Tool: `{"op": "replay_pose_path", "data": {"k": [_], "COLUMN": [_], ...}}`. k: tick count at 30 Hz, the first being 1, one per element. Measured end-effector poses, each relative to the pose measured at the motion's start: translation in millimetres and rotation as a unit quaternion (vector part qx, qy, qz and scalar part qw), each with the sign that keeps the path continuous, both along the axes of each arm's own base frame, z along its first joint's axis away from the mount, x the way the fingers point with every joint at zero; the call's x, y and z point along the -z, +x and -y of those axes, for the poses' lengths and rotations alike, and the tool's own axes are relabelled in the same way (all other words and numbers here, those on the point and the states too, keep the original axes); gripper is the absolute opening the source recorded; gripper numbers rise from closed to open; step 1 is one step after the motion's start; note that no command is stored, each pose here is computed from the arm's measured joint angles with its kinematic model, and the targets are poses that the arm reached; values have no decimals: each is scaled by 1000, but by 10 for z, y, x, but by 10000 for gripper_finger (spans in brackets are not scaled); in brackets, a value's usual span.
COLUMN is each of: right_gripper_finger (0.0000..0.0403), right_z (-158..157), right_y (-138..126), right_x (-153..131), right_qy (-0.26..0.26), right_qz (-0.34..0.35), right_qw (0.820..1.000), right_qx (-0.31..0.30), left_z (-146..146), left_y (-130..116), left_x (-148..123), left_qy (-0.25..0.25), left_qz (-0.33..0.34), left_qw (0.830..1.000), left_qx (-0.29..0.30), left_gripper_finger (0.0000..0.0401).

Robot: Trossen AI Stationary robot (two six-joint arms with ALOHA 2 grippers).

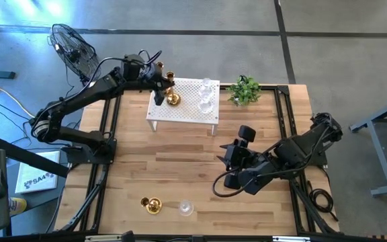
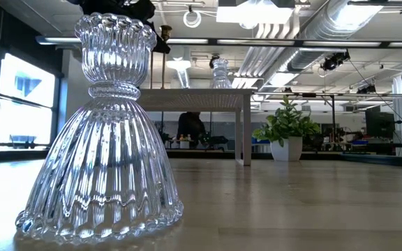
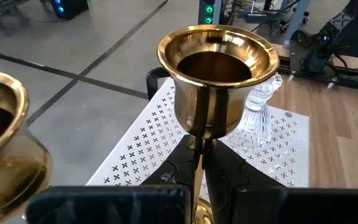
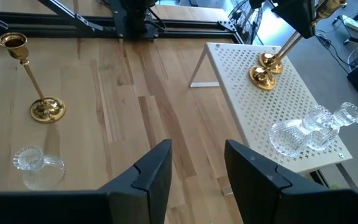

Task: Pick & Place candle stick holders
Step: Put the top gold candle holder on the shelf aligned with the other gold candle holder

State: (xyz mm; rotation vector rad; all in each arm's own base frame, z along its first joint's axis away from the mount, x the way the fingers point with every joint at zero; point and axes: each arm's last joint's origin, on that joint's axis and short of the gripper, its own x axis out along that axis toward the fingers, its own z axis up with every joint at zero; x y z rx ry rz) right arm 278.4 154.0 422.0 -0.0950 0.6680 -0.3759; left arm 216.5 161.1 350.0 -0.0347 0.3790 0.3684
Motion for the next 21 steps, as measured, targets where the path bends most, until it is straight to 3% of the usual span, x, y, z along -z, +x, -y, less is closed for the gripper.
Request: {"op": "replay_pose_path", "data": {"k": [15, 21], "right_gripper_finger": [140, 140], "right_z": [0, 0], "right_y": [0, 0], "right_x": [0, 0], "right_qy": [0, 1], "right_qz": [0, 0], "right_qw": [1000, 1000], "right_qx": [0, 0], "left_z": [-8, -3], "left_y": [-4, -6], "left_x": [1, 13], "left_qy": [5, 3], "left_qz": [-4, -9], "left_qw": [1000, 1000], "left_qx": [-15, -8], "left_gripper_finger": [9, 43]}}
